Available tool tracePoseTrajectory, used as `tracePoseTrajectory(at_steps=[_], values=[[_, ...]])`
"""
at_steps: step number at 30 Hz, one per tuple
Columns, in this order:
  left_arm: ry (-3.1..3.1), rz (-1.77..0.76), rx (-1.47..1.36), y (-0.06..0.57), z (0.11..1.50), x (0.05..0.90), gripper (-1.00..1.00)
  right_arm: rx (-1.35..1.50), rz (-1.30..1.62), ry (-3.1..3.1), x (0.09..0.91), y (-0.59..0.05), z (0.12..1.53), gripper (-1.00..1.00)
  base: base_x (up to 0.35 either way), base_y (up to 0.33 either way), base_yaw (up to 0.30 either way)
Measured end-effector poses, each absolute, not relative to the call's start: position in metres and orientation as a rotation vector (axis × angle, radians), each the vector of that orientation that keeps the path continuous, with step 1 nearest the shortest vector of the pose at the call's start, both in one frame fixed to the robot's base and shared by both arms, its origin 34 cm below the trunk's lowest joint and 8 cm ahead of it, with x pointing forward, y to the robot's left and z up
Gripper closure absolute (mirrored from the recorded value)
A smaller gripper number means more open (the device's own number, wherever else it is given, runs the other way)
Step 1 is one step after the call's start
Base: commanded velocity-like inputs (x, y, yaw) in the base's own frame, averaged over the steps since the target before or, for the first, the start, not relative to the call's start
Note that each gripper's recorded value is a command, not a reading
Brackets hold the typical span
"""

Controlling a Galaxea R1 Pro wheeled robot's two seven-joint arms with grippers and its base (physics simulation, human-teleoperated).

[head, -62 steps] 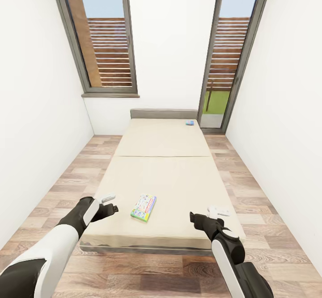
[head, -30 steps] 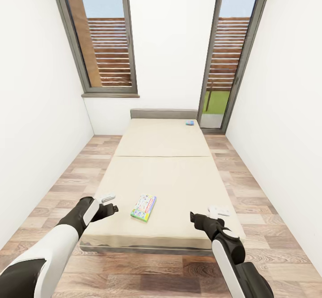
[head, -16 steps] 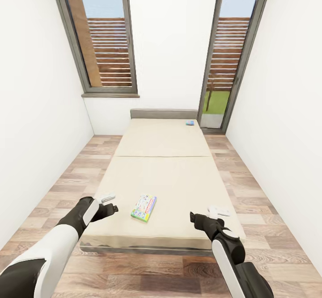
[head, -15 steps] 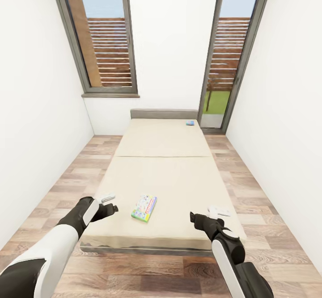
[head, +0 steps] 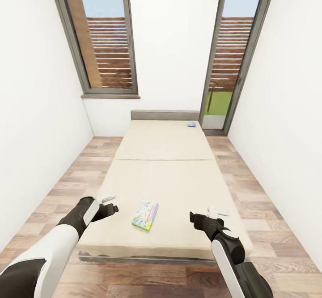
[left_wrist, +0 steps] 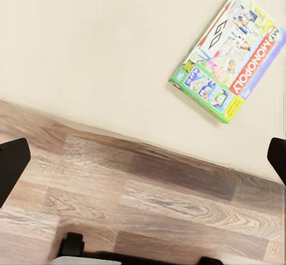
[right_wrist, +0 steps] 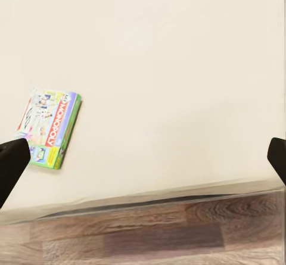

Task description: Put all the toys in the child's room - the three board games (two on the bed and one on the table), the two jigsaw puzzles on the table, and the tennis ball on the table - inside the toy box on the table in the child's room.

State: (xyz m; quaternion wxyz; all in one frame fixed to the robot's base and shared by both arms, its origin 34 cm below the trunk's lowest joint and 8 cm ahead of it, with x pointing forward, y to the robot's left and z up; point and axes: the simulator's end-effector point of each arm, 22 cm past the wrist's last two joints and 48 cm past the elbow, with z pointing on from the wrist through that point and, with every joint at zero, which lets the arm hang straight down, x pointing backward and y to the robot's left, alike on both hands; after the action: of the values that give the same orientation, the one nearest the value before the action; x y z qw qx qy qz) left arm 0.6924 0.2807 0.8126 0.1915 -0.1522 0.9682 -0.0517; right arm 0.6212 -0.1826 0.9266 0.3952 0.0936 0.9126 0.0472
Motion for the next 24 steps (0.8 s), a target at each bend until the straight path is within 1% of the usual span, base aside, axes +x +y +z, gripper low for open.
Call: tracePoseTrajectory(at_steps=[6,15,24], values=[[2.721,-0.144,-0.424,0.2801,0.8124,0.6923,-1.00,0.238,0.119,2.313,0.6214,-0.1827,0.9266,-1.00,0.076,-0.177,0.000],[2.721,-0.144,-0.424,0.2800,0.8124,0.6924,-1.00,0.238,0.119,2.313,0.6214,-0.1827,0.9266,-1.00,0.017,-0.036,0.000],[2.703,-0.138,-0.423,0.2813,0.8140,0.6956,-1.00,0.238,0.119,2.313,0.6213,-0.1828,0.9268,-1.00,0.129,-0.113,0.000]])
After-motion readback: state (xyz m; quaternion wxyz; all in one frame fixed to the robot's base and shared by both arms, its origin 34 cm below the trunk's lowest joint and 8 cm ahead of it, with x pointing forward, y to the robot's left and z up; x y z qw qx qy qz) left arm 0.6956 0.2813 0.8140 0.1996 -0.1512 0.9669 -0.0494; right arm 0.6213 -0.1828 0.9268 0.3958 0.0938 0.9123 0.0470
